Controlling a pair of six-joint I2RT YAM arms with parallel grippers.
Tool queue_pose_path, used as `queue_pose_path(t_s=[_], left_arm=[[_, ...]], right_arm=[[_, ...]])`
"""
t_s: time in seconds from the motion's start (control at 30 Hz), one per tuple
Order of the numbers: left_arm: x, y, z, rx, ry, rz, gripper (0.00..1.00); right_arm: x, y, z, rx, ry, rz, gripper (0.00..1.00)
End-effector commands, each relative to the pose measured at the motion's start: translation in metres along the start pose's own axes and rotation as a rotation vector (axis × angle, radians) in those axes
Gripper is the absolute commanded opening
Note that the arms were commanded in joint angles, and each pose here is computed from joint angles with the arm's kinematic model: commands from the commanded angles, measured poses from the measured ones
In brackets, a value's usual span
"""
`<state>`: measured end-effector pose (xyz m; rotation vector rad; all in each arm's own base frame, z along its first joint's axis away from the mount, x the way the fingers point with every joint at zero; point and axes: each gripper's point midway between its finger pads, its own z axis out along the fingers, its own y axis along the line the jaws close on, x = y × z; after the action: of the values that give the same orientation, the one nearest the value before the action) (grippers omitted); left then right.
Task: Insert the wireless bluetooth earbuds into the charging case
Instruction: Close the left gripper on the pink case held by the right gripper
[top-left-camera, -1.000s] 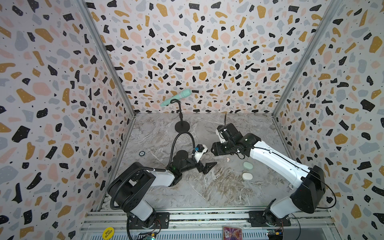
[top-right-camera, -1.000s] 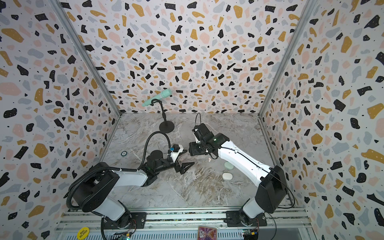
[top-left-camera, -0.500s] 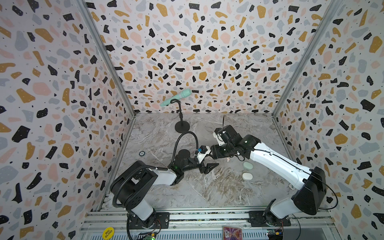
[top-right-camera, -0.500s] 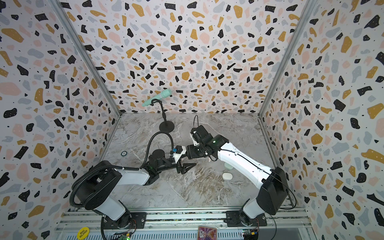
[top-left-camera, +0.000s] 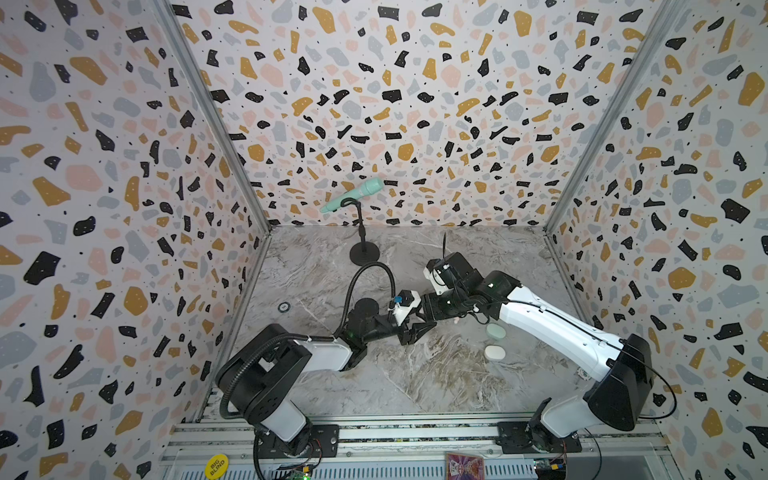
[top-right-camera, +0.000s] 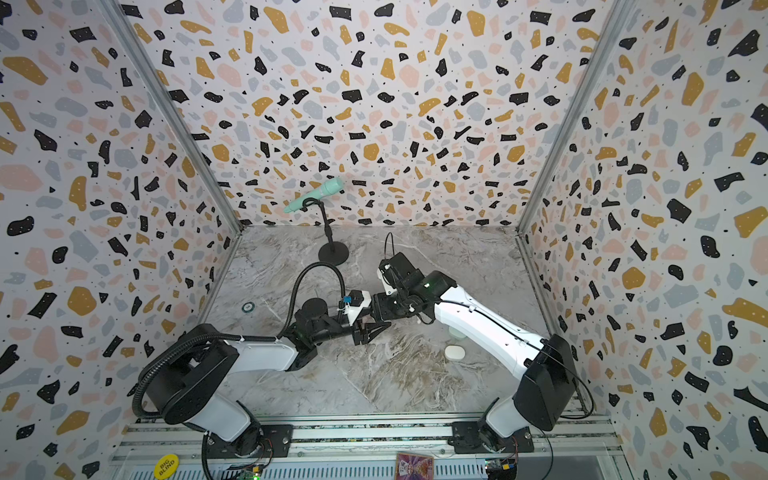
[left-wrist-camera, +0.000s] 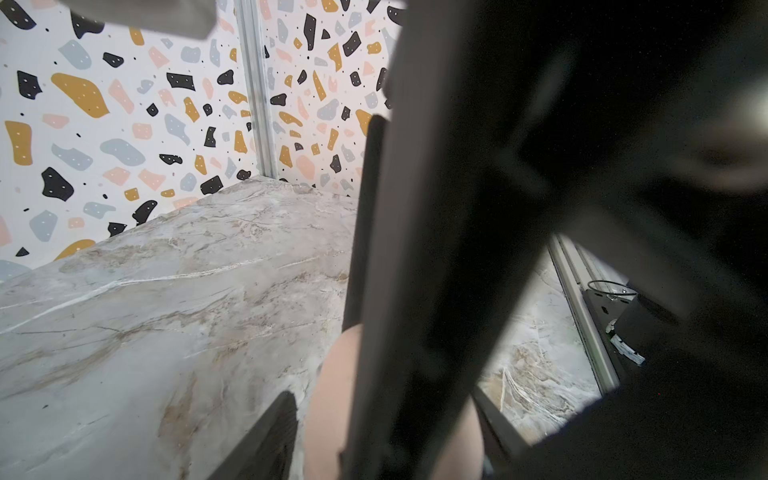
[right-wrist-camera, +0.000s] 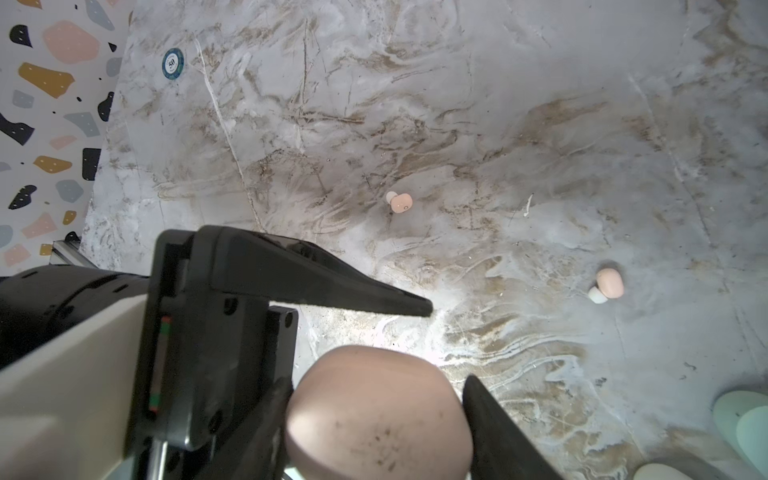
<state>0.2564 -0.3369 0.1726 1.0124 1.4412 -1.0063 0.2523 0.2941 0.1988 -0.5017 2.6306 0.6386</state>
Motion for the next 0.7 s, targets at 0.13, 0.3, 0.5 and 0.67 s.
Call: queue_pose_path(t_s=[0.13,0.3,0.5,0.67], left_arm=[[-0.0243,-0.0033,-0.0013,0.002,-0.076,0.072,0.6],[-0.0257,-0.0034,-0.0015,0.002,-0.083,0.07,0.57],[-0.0257,-0.0041,-0.0015,0.007,-0.084,0.068,0.52],[-0.0256,-0.0048,-0.0014,0.011,-0.085,0.066,0.5]], right_arm=[[-0.005,0.0125,-0.0187,-0.044,-0.032,0.005,0.62],[-0.0062,0.0161,-0.0197,-0.064,-0.037,0.015,0.62],[-0.0078,0.0163,-0.0219,-0.068,-0.045,0.023,0.62],[-0.0086,0.0162,-0.0227,-0.073,-0.049,0.034,0.62]])
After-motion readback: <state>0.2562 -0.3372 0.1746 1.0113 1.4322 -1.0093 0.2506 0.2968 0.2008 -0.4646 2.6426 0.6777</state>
